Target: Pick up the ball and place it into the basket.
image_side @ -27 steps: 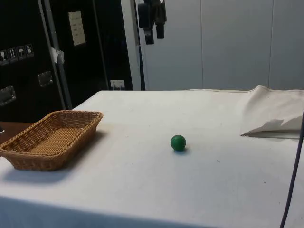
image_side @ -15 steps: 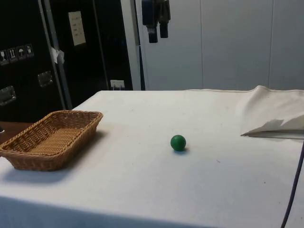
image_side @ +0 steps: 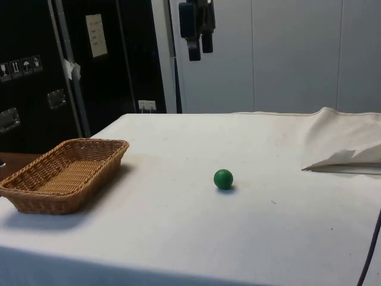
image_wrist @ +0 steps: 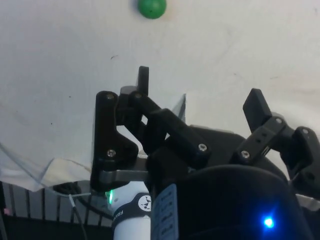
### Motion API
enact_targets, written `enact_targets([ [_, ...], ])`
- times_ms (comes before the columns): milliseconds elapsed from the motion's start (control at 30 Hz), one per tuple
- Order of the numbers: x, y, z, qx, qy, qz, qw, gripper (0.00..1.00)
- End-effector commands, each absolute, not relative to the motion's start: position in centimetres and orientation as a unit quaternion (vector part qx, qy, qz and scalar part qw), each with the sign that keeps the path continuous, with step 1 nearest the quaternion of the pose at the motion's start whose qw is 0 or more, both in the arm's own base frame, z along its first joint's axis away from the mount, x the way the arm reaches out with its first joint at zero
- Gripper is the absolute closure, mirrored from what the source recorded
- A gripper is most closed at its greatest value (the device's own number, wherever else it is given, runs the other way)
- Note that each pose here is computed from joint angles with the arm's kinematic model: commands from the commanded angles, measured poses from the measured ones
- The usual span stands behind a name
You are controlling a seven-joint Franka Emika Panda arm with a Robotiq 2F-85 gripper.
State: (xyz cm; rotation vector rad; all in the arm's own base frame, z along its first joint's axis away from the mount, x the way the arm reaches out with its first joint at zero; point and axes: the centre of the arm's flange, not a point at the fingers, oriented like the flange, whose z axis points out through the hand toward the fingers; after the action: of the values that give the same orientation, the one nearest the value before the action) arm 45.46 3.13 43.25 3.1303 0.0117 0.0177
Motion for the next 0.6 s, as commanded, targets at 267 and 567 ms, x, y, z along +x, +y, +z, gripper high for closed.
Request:
enact_targets([
  [267,43.9,6.6,42.3,1.000,0.016,0.006,0.007,0.00],
  [567,43.6,8.7,41.0,1.000,0.020,0.007,0.010,0.00],
])
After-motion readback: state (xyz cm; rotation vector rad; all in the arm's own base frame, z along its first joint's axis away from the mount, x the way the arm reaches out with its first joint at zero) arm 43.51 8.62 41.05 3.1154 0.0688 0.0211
